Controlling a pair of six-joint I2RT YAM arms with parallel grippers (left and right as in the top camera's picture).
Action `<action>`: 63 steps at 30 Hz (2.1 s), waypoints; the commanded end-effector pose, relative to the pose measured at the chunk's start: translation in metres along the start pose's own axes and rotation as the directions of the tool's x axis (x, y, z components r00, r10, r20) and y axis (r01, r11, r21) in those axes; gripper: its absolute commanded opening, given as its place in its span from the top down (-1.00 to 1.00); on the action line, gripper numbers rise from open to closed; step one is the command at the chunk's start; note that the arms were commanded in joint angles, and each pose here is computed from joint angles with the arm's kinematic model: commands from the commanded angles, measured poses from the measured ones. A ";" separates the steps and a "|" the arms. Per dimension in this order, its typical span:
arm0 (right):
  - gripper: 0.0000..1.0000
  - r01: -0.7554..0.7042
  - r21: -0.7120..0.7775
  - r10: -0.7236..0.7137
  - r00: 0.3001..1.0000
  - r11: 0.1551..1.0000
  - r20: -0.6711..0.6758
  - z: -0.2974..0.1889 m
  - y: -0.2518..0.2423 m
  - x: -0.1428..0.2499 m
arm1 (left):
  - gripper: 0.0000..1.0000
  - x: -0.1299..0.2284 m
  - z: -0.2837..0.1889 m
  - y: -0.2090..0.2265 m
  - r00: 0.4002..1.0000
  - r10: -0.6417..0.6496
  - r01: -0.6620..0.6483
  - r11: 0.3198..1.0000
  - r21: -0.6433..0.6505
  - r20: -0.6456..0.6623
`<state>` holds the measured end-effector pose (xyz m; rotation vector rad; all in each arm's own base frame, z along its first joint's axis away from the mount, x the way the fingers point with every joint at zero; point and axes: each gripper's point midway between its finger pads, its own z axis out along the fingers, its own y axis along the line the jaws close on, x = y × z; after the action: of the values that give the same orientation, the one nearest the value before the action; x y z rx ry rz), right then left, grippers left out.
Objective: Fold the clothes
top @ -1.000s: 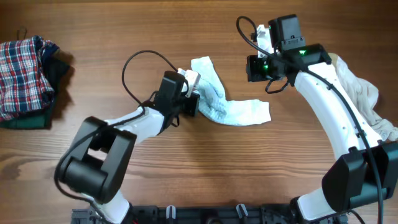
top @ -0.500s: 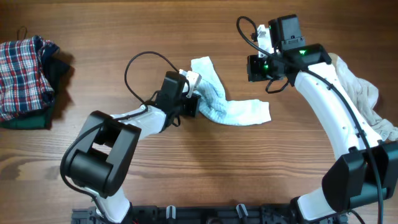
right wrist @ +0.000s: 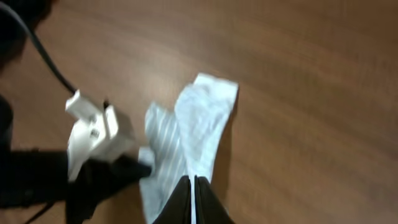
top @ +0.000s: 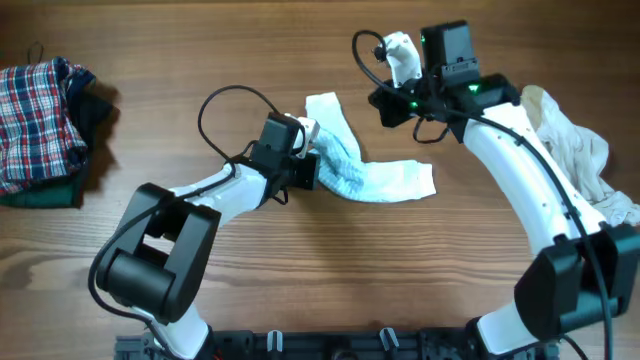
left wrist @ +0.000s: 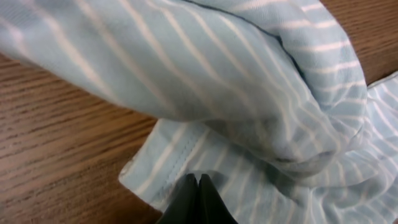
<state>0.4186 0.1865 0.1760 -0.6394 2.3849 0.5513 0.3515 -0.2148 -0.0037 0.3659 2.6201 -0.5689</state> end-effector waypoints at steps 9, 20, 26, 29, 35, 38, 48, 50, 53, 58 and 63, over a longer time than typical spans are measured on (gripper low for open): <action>0.91 0.164 -0.251 -0.175 0.984 0.954 -0.019 0.107 0.042 0.030 | 0.92 0.092 0.002 0.028 0.946 -0.136 0.102 0.987 -0.128 -0.293; 0.92 0.223 -0.310 -0.234 0.972 0.924 0.002 0.122 0.068 0.034 | 0.92 0.099 0.000 0.029 0.935 -0.148 0.108 0.984 -0.140 -0.322; 0.91 0.218 -0.318 -0.231 0.973 0.923 -0.004 0.138 0.064 0.041 | 0.92 0.099 0.000 0.029 0.935 -0.148 0.107 0.984 -0.140 -0.322; 0.91 0.220 -0.321 -0.232 0.973 0.921 0.001 0.141 0.064 0.042 | 0.92 0.099 0.000 0.029 0.935 -0.148 0.107 0.984 -0.140 -0.322; 0.92 0.203 -0.340 -0.223 0.975 0.918 -0.022 0.144 0.067 0.049 | 0.92 0.099 0.000 0.029 0.935 -0.148 0.107 0.984 -0.140 -0.322; 0.92 0.162 -0.345 -0.191 0.980 0.925 -0.053 0.150 0.065 0.057 | 0.92 0.099 0.000 0.029 0.935 -0.147 0.107 0.984 -0.140 -0.322; 0.92 0.058 -0.291 -0.097 0.988 0.955 -0.120 0.158 0.048 0.068 | 0.92 0.099 0.000 0.030 0.936 -0.147 0.104 0.984 -0.147 -0.320; 0.92 0.029 -0.282 -0.069 0.989 0.959 -0.132 0.162 0.046 0.071 | 0.92 0.099 0.000 0.030 0.936 -0.147 0.105 0.984 -0.146 -0.319; 0.92 -0.007 -0.269 -0.032 0.989 0.963 -0.142 0.168 0.042 0.074 | 0.92 0.099 0.000 0.030 0.936 -0.147 0.105 0.984 -0.146 -0.319; 0.92 -0.082 -0.201 0.050 0.986 0.976 -0.159 0.174 0.030 0.075 | 0.92 0.099 0.000 0.030 0.936 -0.147 0.105 0.984 -0.146 -0.320; 0.92 -0.141 -0.128 0.119 0.980 0.982 -0.162 0.178 0.019 0.075 | 0.92 0.099 0.000 0.030 0.936 -0.147 0.105 0.984 -0.146 -0.320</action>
<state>0.4281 0.2812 0.0193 -0.7196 2.4939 0.8113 0.3225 -0.2040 -0.0066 0.3171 2.7831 -0.5608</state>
